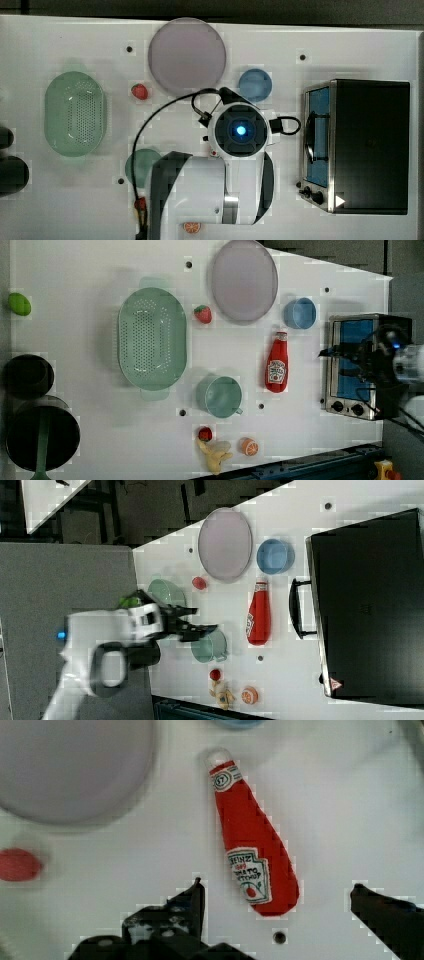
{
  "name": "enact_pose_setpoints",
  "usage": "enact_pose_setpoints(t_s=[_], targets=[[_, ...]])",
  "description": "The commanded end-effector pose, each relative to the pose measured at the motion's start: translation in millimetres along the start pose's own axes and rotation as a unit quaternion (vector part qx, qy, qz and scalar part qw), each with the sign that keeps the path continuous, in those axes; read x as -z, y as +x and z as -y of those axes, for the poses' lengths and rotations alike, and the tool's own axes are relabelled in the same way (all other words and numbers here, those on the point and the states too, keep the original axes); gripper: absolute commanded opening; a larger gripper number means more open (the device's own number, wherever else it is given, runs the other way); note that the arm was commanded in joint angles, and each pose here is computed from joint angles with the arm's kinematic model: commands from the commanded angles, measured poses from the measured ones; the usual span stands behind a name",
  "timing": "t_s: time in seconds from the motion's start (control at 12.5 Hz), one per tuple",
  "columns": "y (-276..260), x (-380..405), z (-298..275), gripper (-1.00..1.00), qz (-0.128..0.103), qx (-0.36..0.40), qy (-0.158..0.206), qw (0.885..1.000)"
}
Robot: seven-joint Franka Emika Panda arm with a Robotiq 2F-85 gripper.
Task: Pick ketchup from plate and place it on table.
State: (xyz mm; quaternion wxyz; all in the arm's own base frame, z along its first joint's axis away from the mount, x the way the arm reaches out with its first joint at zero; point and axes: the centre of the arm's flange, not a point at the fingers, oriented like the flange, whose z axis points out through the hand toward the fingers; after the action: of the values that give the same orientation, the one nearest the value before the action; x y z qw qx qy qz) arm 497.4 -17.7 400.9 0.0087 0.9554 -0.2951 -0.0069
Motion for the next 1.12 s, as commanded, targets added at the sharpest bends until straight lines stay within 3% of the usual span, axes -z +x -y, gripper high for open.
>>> enact_pose_setpoints(t_s=[0.08, 0.24, 0.64, 0.88, 1.12], targets=[[12.5, 83.1, 18.4, 1.0, -0.04, -0.048, 0.03, 0.998], [17.2, 122.1, 20.1, 1.0, -0.039, -0.049, 0.029, 0.998], [14.6, 188.7, 9.8, 1.0, -0.008, -0.058, 0.008, 0.998], [6.1, 195.6, 4.5, 1.0, 0.022, -0.058, -0.013, 0.998], [7.1, 193.0, 5.1, 1.0, 0.023, -0.058, -0.014, 0.998]])
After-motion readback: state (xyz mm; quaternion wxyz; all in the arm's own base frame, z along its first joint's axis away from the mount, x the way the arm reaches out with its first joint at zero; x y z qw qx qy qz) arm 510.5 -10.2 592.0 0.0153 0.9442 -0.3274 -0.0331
